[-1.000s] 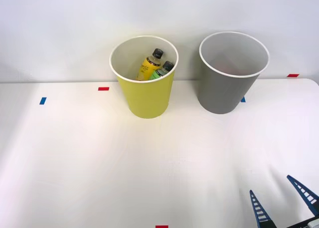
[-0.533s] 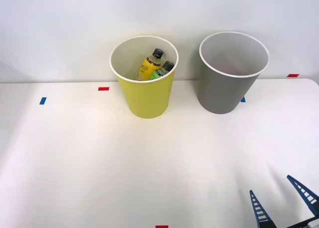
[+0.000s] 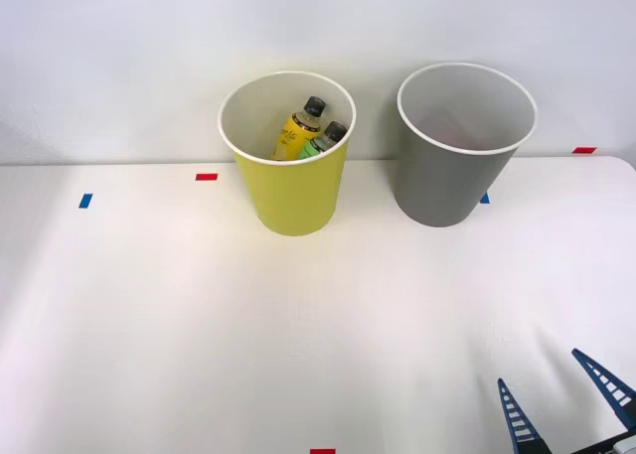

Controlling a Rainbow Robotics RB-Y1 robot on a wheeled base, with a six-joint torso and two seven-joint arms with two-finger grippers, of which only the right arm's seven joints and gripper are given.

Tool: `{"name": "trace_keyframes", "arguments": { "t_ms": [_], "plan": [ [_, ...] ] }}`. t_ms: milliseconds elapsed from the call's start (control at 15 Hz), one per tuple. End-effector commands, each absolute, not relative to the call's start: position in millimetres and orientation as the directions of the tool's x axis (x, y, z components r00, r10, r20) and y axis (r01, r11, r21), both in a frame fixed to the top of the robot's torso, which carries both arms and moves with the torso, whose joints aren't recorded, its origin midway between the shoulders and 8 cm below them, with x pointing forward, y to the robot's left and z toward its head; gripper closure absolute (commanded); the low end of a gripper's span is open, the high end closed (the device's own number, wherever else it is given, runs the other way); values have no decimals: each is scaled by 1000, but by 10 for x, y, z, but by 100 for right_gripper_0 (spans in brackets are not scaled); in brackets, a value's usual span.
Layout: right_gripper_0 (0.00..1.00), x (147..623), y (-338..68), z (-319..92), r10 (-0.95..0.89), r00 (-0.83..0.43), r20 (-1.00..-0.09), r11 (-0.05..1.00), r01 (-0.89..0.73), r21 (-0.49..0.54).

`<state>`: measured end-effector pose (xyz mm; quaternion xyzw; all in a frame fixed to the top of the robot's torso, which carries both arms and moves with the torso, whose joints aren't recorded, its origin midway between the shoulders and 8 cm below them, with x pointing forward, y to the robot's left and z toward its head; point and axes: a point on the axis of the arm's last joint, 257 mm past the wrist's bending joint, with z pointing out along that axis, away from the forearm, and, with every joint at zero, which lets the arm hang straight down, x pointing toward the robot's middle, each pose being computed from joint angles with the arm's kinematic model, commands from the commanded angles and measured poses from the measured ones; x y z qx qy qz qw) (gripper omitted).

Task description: Put cans in the gray bin, plastic bottles in the light green bin

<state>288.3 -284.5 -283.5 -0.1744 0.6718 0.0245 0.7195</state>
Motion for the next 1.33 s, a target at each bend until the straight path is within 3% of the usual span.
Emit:
{"name": "trace_keyframes", "arguments": {
  "t_ms": [67,1333],
  "plan": [
    [0,2883,-2846,-2835,-199,96,-975,938,-270,-218],
    [0,2883,-2846,-2835,-199,96,-975,938,-270,-218]
  ]
}}
